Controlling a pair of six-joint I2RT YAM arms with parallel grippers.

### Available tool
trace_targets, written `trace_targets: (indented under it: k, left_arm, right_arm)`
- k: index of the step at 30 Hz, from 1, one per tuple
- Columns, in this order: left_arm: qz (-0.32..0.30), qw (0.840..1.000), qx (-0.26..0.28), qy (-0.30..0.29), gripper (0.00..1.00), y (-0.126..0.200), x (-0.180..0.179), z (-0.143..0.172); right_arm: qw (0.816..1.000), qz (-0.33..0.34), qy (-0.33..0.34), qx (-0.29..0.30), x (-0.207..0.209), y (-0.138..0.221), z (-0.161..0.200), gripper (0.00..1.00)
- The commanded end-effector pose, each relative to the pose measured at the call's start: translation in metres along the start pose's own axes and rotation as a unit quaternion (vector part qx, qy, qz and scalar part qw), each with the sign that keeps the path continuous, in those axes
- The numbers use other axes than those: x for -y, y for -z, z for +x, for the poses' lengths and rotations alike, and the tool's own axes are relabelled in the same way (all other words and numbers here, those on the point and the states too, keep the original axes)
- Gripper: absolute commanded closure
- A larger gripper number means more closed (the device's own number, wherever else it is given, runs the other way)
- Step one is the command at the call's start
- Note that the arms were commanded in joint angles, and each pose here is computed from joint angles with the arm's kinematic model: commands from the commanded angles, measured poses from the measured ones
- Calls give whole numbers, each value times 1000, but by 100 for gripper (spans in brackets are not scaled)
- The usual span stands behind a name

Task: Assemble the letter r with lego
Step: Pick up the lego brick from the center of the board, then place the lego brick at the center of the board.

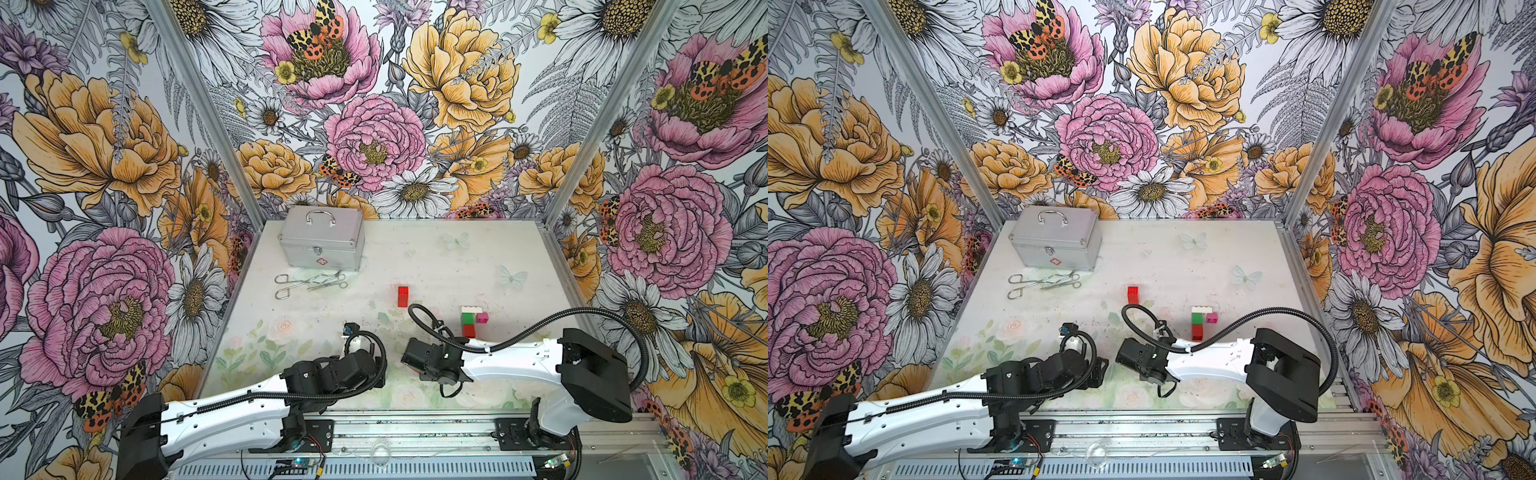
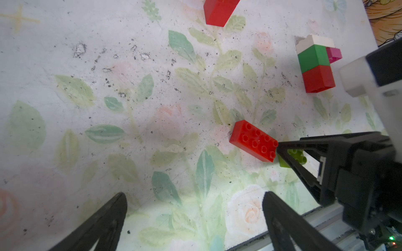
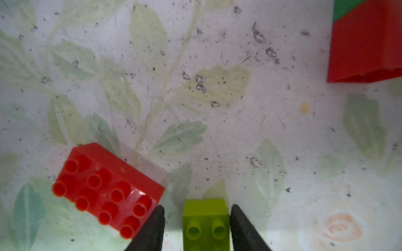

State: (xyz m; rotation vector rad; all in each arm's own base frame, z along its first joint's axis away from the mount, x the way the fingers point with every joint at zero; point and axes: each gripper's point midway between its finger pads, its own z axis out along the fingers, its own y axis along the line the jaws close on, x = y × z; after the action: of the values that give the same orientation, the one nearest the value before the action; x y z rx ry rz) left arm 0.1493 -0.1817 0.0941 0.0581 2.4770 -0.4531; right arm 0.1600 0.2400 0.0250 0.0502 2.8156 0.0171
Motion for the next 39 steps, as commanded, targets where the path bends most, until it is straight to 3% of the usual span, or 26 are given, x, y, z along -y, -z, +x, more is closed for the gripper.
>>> trace_targets:
  k: [1, 8, 14, 18, 28, 34, 39]
  left_arm:
    - [0, 1000, 21, 2, 1, 7, 4, -13]
    - [-4, 1000, 27, 5, 1, 9, 1, -21]
    - [-6, 1000, 28, 10, 1, 10, -3, -24]
    - [-7, 999, 30, 13, 1, 11, -5, -29]
    - [-16, 999, 26, 27, 1, 4, -13, -62]
    - [-19, 999, 31, 35, 1, -3, -11, -87]
    - [-27, 999, 28, 33, 1, -10, -10, -101]
  right_arm:
    - [1000, 5, -8, -11, 6, -7, 6, 50]
    - [1000, 7, -13, -12, 13, -7, 8, 51]
    - [1000, 5, -7, -15, 9, -7, 7, 70]
    - [1000, -6, -4, -9, 5, 2, -7, 73]
    - [1000, 0, 2, 3, 25, 14, -111, 73]
    - [1000, 4, 2, -8, 36, -11, -175, 73]
    - [1000, -1, 1, -30, 35, -42, -206, 73]
